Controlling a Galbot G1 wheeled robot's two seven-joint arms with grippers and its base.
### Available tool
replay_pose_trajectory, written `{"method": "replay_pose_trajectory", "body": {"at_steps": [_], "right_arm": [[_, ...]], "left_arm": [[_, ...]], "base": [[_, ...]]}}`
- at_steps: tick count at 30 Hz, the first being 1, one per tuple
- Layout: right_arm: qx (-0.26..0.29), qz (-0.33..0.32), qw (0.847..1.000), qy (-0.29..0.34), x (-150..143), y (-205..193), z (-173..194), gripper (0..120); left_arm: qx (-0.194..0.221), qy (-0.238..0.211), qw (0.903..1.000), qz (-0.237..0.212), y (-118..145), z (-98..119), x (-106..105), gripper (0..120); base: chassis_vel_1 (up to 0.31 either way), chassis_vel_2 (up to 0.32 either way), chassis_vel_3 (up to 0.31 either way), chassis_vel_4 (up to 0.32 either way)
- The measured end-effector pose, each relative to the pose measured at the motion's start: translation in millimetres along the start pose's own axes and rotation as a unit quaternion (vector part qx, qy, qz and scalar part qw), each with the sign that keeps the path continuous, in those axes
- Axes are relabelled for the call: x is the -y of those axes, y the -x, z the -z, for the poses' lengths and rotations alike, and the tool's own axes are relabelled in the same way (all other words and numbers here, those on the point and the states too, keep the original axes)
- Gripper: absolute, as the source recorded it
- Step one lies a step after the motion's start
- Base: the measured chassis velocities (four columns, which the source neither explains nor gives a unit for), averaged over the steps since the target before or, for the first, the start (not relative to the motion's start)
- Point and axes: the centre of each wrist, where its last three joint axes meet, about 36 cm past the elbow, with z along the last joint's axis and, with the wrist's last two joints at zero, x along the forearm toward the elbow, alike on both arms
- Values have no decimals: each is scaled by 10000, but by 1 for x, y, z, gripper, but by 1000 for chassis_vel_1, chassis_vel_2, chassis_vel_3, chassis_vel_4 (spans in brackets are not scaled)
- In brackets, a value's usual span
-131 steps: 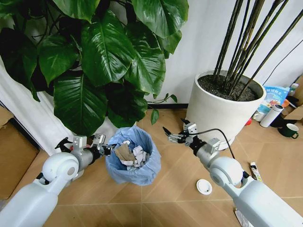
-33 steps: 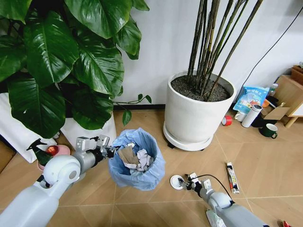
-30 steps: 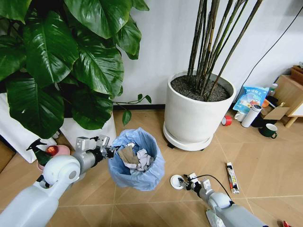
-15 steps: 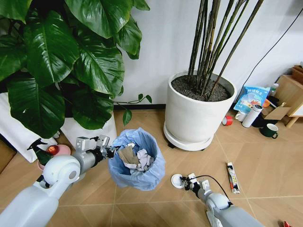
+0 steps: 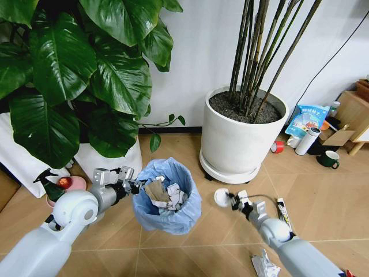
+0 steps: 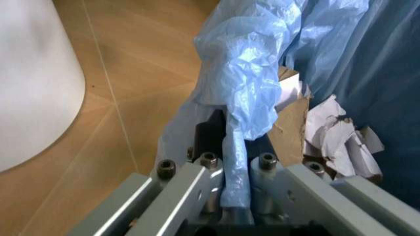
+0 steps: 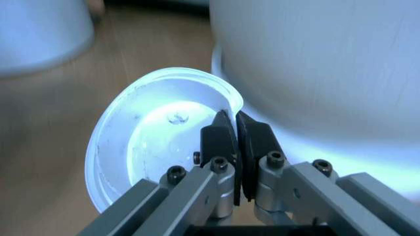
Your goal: Pick up the trash bin and place the garbage on the floor into it.
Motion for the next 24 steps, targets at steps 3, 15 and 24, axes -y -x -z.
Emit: {"method": "replay_pose_trajectory", "body": {"at_steps": [3,15,24], "right_arm": [[658,93,9975,-249,-1,7,48,0],[2280,714,9685,-697,-27,-1,197,0],[2691,1360,9495,-862,-65,-19,251,0]], "left_arm": [[-28,7,10000,19,1,-1,-2,0],[-76,-40,9999,-52,17,10,-11,0],[-22,6,9993,-385,55,40,-2,0]], "base": [[0,0,0,0],[0,0,0,0],[0,0,0,0]]}}
